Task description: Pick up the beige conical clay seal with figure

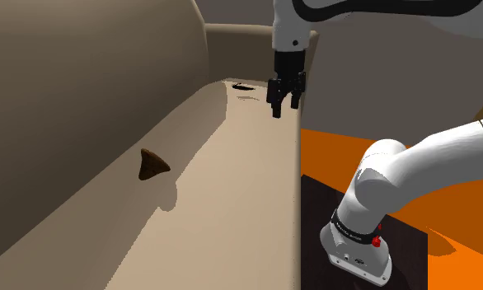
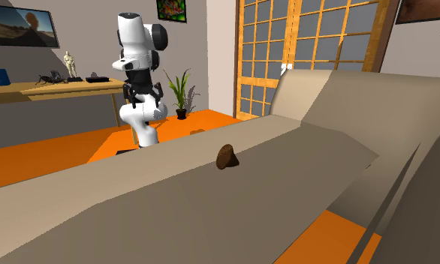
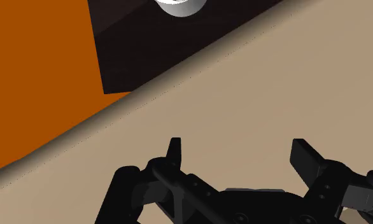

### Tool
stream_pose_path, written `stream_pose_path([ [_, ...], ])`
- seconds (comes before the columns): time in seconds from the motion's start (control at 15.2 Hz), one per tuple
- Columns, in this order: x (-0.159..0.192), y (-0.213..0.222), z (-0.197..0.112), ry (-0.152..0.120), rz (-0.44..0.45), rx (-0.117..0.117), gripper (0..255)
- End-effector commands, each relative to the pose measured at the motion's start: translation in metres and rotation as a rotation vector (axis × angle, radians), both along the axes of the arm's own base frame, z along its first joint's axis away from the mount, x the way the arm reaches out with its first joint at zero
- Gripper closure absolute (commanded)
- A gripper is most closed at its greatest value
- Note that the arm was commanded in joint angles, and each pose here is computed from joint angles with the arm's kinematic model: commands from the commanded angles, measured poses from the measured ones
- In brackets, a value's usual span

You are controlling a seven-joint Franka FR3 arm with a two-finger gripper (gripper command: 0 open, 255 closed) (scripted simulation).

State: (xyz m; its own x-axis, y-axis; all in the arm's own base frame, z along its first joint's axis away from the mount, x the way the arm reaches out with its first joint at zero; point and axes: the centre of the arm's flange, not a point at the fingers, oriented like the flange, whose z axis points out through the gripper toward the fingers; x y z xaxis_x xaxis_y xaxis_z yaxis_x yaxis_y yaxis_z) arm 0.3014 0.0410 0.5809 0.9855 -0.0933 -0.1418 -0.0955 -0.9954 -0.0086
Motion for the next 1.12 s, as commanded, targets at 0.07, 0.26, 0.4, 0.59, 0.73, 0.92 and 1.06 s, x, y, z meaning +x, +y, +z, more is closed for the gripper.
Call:
stream_pose_path([
  [0.07, 0.007, 0.011, -0.002, -0.003, -0.005, -0.004, 0],
  [0.26, 0.030, 0.043, -0.009, -0.014, -0.021, -0.016, 0],
  [0.4, 0.045, 0.064, -0.014, -0.021, -0.032, -0.024, 0],
  [0.59, 0.068, 0.096, -0.021, -0.031, -0.048, -0.036, 0],
  [0.73, 0.084, 0.116, -0.026, -0.038, -0.059, -0.044, 0],
  [0.92, 0.108, 0.147, -0.034, -0.048, -0.075, -0.056, 0],
  [1.06, 0.125, 0.167, -0.039, -0.055, -0.086, -0.064, 0],
])
